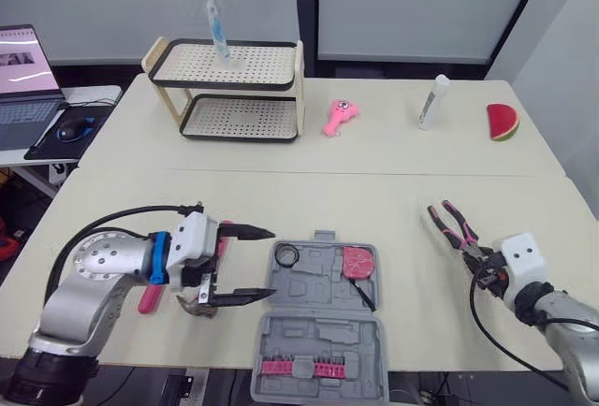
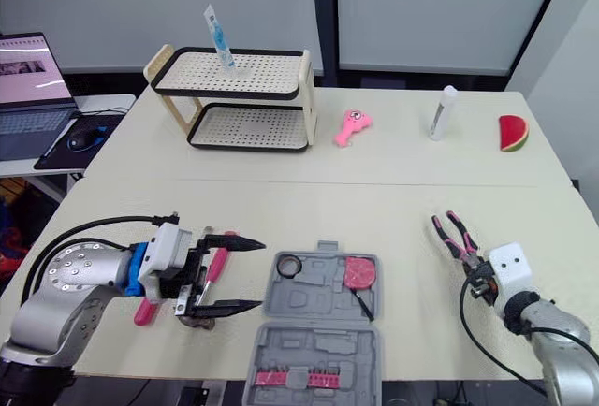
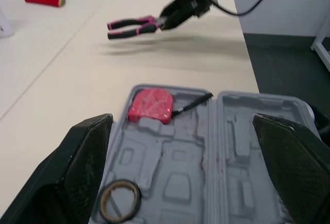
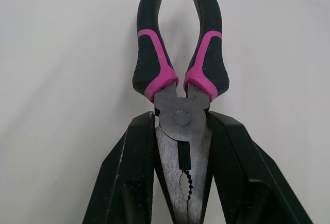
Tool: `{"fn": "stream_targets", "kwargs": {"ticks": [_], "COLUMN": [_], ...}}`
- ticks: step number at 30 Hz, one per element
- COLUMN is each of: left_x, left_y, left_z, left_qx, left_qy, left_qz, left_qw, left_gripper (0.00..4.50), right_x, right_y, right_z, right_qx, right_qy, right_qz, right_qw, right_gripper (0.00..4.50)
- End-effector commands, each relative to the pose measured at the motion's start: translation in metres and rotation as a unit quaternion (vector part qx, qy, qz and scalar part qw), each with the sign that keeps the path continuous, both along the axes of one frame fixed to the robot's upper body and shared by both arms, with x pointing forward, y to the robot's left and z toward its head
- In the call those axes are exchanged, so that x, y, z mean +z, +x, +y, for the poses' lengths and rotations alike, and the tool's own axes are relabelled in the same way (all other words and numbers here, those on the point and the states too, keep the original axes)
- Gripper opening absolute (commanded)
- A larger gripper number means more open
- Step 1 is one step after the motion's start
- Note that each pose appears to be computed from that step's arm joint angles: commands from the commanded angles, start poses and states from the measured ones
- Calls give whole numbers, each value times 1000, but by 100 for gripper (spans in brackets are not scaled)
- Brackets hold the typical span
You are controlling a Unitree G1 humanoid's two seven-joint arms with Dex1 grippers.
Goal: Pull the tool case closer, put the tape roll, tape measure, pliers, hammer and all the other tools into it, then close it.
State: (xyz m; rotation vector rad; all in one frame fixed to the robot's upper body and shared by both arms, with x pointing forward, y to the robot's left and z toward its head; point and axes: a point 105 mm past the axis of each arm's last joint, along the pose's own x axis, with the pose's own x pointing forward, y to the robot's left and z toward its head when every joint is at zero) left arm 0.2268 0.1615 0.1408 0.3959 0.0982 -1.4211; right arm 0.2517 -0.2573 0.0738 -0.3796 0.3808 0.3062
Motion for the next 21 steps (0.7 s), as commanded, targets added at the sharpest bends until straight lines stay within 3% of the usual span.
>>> {"fn": "stream_targets", "kwargs": {"ticks": [1, 4, 9, 14, 21], "left_x": [2, -8, -15, -19, -20], "left_y": [-7, -16, -23, -28, -28], "left_z": [17, 32, 42, 44, 45], "left_qx": [-4, -15, -22, -28, -27], "left_qy": [30, 68, 90, 99, 103], "left_qz": [-9, -3, 0, 0, -6], "left_qw": [999, 998, 996, 995, 994], "left_gripper": [450, 450, 450, 450, 450], "right_x": [36, 50, 48, 40, 31], "right_y": [-4, -17, -37, -36, -19], "right_z": [30, 64, 108, 147, 190], "right_qx": [113, 243, 383, 448, 463], "right_qy": [-34, -78, -121, -141, -134], "right_qz": [-23, 4, 64, 90, 100], "right_qw": [993, 967, 914, 878, 871], "right_gripper": [126, 126, 126, 126, 126]}}
